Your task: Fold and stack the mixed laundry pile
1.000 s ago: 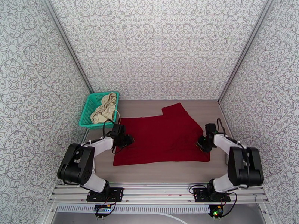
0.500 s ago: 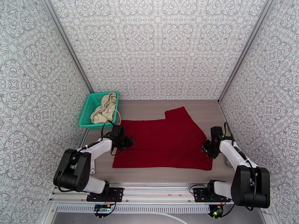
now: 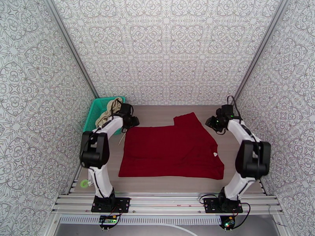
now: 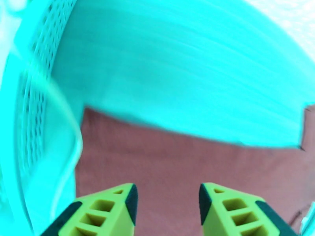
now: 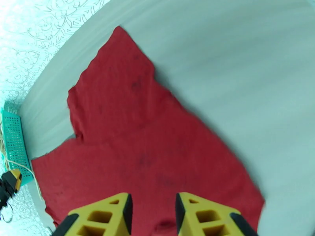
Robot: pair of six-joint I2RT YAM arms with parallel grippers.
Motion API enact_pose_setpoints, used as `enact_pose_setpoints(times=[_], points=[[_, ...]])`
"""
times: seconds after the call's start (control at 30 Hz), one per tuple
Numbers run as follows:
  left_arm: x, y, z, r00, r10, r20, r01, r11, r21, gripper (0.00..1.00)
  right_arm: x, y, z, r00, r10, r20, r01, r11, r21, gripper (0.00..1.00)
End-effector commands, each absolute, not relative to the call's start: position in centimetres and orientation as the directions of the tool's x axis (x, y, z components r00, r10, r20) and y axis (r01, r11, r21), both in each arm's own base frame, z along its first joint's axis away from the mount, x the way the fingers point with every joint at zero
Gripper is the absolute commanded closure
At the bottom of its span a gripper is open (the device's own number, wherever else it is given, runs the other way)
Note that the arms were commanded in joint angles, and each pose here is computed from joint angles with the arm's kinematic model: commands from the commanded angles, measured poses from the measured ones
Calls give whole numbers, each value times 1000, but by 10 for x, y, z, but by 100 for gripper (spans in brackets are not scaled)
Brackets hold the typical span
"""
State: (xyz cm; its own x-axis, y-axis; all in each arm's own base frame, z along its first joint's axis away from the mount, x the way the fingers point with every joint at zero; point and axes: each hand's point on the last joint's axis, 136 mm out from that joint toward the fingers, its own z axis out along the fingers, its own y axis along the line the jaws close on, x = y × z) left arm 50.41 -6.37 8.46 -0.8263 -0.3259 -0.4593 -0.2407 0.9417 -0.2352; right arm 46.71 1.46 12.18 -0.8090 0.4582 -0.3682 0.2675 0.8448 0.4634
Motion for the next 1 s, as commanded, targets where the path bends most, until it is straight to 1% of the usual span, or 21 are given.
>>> enact_pose_setpoints(times=[0.0,0.1,0.2,0.33,0.43,0.7,0.83,0.97], points=[[505,-50,71,-862,-283,-420,-246,959,-142,51,488,30,123,-843,367,-393,189,887,422,65],[507,-51,61,-873,-274,-403,-243,962,-126,51,485,39,99,-873,369,-319,239,894,379,66],[506,-53,53,-877,-279,-392,-241,960,-143,50,467,42,72,-868,442,-225,340,861,379,67],[507,-44,47,-877,-300,-376,-259,953,-157,49,446,36,47,-861,482,-162,412,848,332,67],[507,-28,50,-867,-320,-381,-282,947,-154,49,436,27,37,-857,492,-152,441,854,276,67],[498,1,54,-855,-361,-373,-317,932,-176,49,426,12,18,-842,528,-112,502,842,197,67],[495,-13,60,-869,-330,-368,-265,940,-216,48,420,-2,15,-827,553,-104,533,828,173,67],[496,-29,59,-885,-274,-376,-207,955,-211,47,434,9,34,-845,519,-131,477,840,258,67]])
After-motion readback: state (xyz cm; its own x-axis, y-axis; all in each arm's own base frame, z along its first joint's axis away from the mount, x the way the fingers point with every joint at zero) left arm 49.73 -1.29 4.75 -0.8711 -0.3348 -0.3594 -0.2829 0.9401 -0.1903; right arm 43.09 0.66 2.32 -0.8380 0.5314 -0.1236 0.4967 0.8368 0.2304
